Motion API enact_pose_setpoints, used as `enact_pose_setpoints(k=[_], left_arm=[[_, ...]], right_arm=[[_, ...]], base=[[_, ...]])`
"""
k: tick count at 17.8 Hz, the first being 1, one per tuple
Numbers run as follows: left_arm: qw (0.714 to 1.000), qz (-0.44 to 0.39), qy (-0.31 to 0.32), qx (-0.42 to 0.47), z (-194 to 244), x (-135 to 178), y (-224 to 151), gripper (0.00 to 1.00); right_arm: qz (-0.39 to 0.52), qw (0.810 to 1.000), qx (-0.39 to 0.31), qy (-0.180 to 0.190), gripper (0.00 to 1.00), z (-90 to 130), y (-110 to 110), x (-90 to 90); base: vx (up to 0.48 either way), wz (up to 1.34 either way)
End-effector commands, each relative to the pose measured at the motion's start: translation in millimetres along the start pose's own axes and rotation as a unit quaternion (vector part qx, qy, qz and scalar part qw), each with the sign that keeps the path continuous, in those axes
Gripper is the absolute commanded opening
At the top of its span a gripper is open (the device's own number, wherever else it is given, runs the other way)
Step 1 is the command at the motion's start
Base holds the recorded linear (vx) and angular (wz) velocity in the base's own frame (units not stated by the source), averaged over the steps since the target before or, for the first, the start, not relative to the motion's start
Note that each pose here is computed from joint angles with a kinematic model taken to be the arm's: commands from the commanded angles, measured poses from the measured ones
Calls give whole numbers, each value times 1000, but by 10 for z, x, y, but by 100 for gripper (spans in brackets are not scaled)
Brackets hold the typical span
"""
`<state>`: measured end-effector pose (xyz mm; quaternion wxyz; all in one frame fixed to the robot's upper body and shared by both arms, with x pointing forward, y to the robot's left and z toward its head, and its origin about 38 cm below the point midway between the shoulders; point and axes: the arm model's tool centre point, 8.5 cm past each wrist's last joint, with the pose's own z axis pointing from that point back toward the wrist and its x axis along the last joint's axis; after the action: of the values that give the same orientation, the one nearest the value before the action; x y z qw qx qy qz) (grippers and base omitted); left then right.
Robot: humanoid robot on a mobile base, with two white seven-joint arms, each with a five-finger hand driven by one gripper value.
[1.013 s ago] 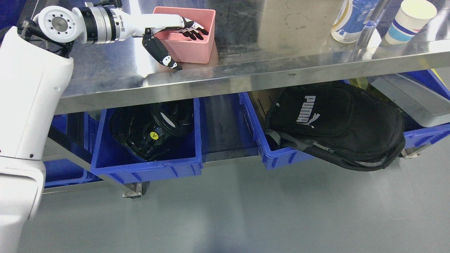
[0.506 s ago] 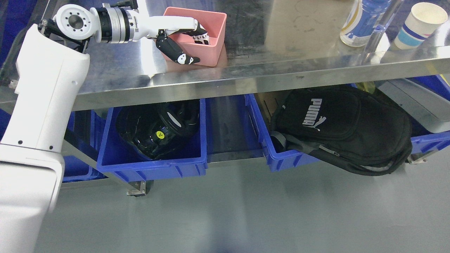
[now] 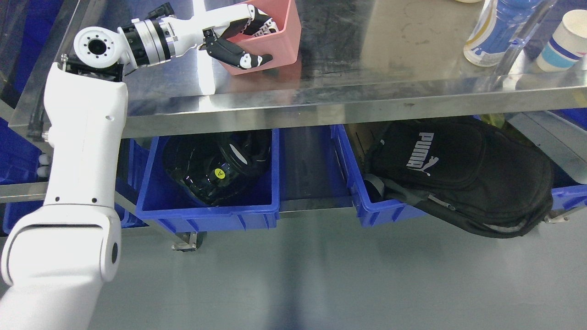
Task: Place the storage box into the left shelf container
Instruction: 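Lift the pink box off the table with the left hand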
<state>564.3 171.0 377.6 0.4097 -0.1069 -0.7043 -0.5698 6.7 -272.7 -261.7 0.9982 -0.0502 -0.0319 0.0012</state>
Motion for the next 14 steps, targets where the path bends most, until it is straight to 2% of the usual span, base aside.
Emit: enact_pose_setpoints(k=[1,4,6,9,11,14], left_arm=[[947,101,-183,245,359,27,259,3],[899,131,-248,337,370,119,294,5],[877,137,-264,376,383,147,274,5],[861,161,-276,396,361,96,139,5],[862,171,-285,383,308,76,-57,4],[861,146,-313,374,220,244,-295,4]], right_arm=[[-2,1000,-8,-12,100,-7,-113,101],[-2,1000,-8,-12,100,-7,-113,101],[-2,1000,-9,-12,100,-7,-114,101],[-2,1000,-9,-12,100,-7,-114,101],[-2,1000,-9,-12,100,-7,-114,101],[-2,1000,-9,-12,100,-7,-114,101]], base=[[20,39],[15,16],[0,0],[-1,-3],[-1,-5],[0,0]])
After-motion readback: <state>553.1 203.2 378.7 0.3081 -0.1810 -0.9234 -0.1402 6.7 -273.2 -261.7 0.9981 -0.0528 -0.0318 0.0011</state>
